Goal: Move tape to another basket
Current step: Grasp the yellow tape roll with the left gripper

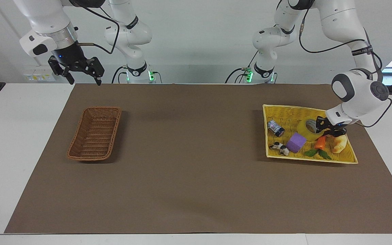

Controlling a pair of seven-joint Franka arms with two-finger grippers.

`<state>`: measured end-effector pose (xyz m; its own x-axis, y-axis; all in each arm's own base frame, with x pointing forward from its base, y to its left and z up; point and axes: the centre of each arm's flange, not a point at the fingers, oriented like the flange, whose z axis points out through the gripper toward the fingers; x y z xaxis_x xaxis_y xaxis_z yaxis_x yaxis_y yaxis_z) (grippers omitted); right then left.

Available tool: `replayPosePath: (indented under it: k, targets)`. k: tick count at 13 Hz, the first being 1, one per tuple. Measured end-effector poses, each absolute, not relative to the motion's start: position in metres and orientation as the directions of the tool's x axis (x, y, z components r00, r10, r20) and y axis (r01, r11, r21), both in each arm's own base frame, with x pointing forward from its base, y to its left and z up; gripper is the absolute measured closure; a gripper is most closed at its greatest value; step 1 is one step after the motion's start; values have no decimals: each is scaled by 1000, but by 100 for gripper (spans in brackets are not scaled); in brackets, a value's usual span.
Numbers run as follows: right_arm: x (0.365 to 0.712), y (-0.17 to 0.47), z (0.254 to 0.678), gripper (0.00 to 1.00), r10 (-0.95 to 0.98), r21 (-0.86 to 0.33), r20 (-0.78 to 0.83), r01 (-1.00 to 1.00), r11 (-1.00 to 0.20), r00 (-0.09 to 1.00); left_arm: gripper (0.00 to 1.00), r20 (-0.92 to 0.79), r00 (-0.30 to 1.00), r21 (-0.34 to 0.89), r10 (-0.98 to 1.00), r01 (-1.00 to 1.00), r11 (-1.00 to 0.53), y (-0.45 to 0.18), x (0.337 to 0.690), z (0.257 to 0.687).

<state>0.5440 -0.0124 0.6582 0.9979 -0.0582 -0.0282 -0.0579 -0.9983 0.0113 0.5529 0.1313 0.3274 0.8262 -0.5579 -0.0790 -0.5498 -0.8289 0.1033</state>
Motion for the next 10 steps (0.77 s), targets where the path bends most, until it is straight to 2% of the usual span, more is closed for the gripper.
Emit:
replayPosePath:
  k: [3,10]
  targets:
    - [544,-12,658,0,-58,11,-28,-58,-998,998,75,-98,833,123,-544,-533,-837,137,558,338]
    - [544,-14,658,0,-59,11,-28,-58,-998,998,75,-123,906,137,-405,-388,-911,122,582,420]
